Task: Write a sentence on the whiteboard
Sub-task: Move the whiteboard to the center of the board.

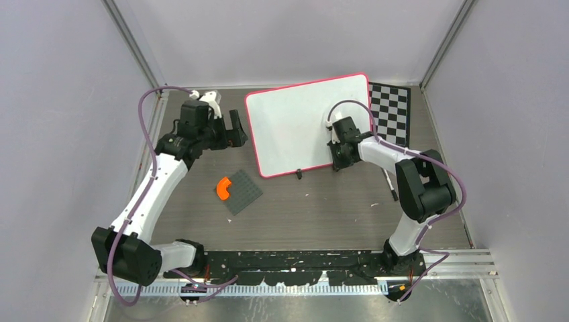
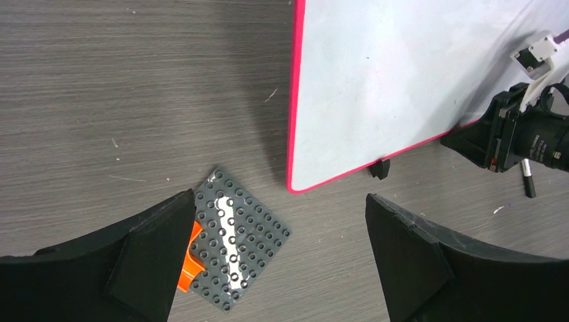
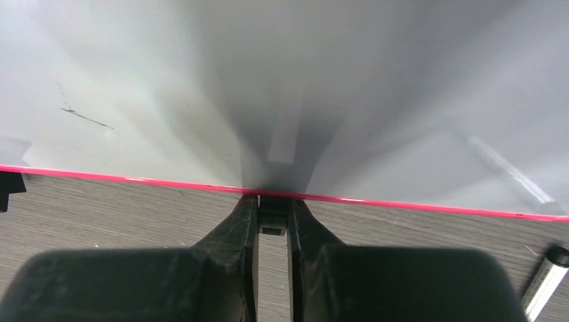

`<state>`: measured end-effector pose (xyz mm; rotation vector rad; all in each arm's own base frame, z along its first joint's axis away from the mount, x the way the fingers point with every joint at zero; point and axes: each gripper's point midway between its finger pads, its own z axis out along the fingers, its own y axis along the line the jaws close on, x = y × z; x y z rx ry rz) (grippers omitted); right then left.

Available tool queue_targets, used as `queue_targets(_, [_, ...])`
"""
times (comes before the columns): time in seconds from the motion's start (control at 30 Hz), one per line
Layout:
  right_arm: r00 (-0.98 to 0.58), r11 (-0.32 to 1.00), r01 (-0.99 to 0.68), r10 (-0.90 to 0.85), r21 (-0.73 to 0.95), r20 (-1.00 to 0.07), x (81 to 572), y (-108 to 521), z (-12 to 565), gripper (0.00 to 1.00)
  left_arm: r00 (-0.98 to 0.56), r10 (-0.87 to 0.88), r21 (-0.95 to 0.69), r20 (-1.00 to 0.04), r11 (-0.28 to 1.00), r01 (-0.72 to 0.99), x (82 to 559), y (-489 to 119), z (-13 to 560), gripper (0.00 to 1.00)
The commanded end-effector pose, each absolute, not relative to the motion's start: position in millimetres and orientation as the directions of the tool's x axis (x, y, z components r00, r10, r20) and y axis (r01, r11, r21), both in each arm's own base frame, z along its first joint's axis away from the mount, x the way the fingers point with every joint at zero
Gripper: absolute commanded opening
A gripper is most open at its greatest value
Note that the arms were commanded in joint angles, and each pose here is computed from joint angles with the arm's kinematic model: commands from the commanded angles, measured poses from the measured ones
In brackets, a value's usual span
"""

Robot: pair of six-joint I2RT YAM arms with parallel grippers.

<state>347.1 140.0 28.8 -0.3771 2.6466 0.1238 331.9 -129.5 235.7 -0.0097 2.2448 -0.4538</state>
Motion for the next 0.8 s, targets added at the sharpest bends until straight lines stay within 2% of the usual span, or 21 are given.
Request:
queue_targets(0.0, [-0.817, 0.937, -0.342, -0.259, 0.071, -0.516, 341, 164, 51, 0.0, -0.637, -0.204, -0.377, -0.743, 0.914, 0.147, 335, -128, 255, 1.0])
queue_targets(0.5, [-0.835, 0.919, -0.371, -0.268, 0.131, -0.48, 300, 175, 47, 0.0, -0.628, -0.223, -0.394, -0.745, 0.908, 0.145, 337, -123, 257, 1.0])
queue_targets(0.53, [-0.832, 0.92, -0.37, -0.266, 0.13, -0.486, 301, 175, 50, 0.04, -0.63, -0.222, -0.397, -0.744, 0.906, 0.15, 337, -124, 257, 1.0])
queue_targets(0.6, [-0.826, 0.919, -0.373, -0.267, 0.126, -0.497, 301, 174, 58, 0.34, -0.631, -0.214, -0.4, -0.746, 0.901, 0.168, 338, -126, 258, 1.0])
queue_targets(0.63, [-0.823, 0.917, -0.377, -0.268, 0.129, -0.5, 301, 174, 63, 0.43, -0.63, -0.205, -0.398, -0.749, 0.9, 0.18, 338, -128, 260, 1.0])
queue_targets(0.77, [-0.79, 0.891, -0.427, -0.282, 0.157, -0.545, 295, 178, 101, 0.64, -0.62, -0.156, -0.377, -0.769, 0.893, 0.244, 340, -133, 268, 1.0])
